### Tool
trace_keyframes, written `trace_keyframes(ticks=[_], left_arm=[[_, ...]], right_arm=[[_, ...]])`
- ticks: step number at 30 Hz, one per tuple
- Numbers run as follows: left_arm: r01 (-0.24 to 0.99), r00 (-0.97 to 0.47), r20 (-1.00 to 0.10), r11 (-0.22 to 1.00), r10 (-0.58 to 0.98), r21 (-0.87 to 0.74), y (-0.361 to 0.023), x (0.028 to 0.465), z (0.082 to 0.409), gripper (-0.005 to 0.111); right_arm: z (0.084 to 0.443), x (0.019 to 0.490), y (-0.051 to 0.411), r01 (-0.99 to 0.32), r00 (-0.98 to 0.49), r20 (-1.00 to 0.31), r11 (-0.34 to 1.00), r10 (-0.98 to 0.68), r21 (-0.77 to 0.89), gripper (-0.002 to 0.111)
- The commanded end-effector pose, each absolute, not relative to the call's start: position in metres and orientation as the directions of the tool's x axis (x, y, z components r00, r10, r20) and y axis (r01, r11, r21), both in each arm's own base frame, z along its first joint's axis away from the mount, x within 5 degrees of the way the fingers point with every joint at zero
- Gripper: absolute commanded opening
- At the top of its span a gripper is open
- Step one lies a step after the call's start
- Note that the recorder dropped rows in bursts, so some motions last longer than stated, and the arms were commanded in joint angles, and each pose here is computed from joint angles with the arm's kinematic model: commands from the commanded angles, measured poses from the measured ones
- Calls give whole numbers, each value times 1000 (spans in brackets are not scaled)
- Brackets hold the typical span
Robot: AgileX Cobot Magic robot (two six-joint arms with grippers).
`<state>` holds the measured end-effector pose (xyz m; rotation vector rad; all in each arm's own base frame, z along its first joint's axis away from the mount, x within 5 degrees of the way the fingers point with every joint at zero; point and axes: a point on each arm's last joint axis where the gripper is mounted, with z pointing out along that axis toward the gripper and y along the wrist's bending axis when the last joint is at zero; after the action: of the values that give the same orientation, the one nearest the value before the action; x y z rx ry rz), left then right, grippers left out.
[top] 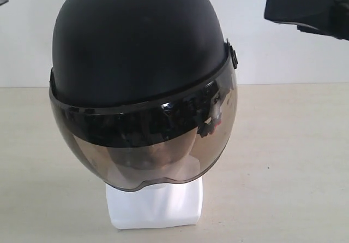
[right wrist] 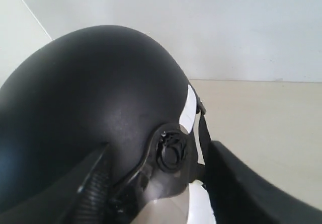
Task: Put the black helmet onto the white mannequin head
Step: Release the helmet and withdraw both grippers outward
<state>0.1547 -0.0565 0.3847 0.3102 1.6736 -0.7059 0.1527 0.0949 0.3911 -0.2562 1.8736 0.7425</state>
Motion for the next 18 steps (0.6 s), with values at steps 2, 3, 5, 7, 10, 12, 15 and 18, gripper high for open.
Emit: trace_keyframes(ticks=[2, 3, 5, 7, 10, 12, 15, 18], left_arm=[[573, -195, -957, 766, -217, -290, -57, 135, 396, 48], [574, -180, -962, 772, -205, -272, -56, 131, 398, 48], [559, -193, -960, 781, -204, -279, -55, 130, 396, 48], [536, -228, -953, 792, -197, -292, -54, 131, 393, 45], [502, -259, -956, 827, -135, -253, -51, 132, 386, 23], [502, -259, -957, 829, -129, -247, -51, 132, 386, 14], [502, -259, -957, 829, -129, -247, -51, 132, 386, 13], [504, -261, -957, 828, -127, -247, -51, 132, 386, 13]], right_arm=[[398, 131, 78, -471, -379, -918, 831, 113, 296, 46], [398, 128, 74, -452, -372, -923, 848, 103, 277, 35], [392, 131, 74, -440, -414, -908, 858, 67, 264, 24], [377, 145, 80, -418, -451, -890, 867, 60, 270, 9], [350, 175, 94, -380, -502, -861, 875, 77, 299, 0], [348, 185, 100, -377, -495, -861, 865, 115, 333, 0], [355, 190, 100, -397, -431, -893, 862, 128, 315, 0], [338, 203, 97, -341, -518, -849, 884, 109, 321, 6]])
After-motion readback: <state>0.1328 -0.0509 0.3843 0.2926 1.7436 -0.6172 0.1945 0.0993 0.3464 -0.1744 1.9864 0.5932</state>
